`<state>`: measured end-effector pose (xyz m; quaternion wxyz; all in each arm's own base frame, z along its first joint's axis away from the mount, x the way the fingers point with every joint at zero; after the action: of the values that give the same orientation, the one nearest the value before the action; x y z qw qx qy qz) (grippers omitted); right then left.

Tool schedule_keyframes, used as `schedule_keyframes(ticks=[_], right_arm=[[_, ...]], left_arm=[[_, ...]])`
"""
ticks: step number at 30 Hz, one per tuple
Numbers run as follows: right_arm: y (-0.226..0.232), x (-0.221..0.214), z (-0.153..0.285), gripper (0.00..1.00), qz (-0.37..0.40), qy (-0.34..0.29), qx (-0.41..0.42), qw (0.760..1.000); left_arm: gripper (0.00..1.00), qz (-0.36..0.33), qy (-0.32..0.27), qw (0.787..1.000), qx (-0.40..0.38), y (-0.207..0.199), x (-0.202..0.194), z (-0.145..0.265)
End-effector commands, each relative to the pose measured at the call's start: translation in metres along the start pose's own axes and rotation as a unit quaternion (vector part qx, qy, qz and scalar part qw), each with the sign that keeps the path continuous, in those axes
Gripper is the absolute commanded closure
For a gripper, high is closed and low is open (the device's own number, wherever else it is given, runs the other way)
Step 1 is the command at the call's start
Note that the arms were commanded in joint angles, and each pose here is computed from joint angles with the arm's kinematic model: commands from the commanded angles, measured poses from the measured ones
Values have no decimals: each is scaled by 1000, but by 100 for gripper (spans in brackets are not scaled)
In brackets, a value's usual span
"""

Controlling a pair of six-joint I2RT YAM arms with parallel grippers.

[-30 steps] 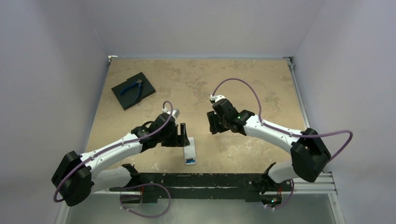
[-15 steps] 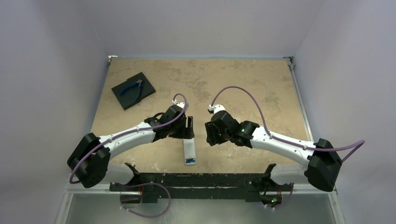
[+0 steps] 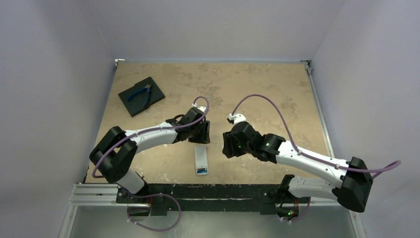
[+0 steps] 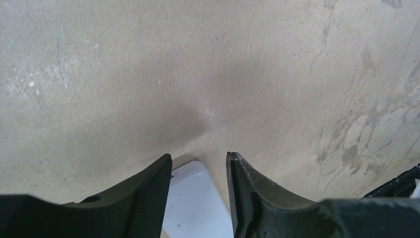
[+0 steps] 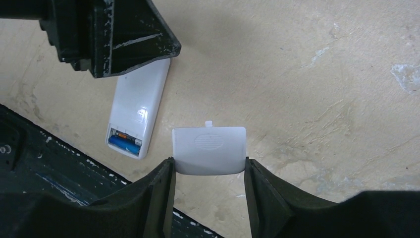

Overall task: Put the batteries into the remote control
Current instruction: Adjust the remote control at the center of the board.

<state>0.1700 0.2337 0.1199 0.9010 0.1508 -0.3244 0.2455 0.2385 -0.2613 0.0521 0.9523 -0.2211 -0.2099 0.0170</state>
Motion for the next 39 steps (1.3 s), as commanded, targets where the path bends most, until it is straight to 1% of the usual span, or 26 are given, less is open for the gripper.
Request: schedule_keyframes(ticks=[1, 4, 7, 9, 11, 12, 19, 27, 39], right_arm=[[-1, 1, 6, 63, -12, -14, -4, 1000], [-1, 0, 8, 63, -13, -16, -2, 1000], [-2, 0, 9, 63, -14, -18, -2, 1000], [-2, 0, 11, 64, -15, -22, -2, 1000], [-3, 0, 11, 64, -16, -22, -3, 1000], [-3, -1, 11, 64, -16, -22, -3, 1000], [-3, 1, 14, 65, -15, -24, -1, 1000], [-3, 2, 15, 65, -13, -22, -2, 1000], [-3, -6, 7, 66, 0, -5, -5, 1000]], left_arm=[[59, -11, -17, 999, -41, -27, 18, -4], [69, -12, -10, 999, -45, -32, 16, -9], [76, -13, -1, 999, -51, -37, 12, -13], [88, -16, 3, 999, -49, -39, 9, -15], [98, -21, 6, 999, -46, -42, 6, -17], [100, -24, 9, 999, -43, -42, 3, -18], [100, -27, 19, 999, -22, -36, -7, -23], [100, -24, 27, 999, 11, -16, -18, -22], [100, -31, 2, 997, 64, 10, -16, -10]])
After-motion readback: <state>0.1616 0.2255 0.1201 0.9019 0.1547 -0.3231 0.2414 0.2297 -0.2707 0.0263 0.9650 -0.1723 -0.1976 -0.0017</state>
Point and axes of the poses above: each gripper's point midway between its finger pads, its own z axis back along the fingers, its own y axis along the line the jaws close on, x = y × z, the point moved 1 cm from there along z, back along the fingers, and after that the axes turned 12 degrees about z, right-handed, at the moved point
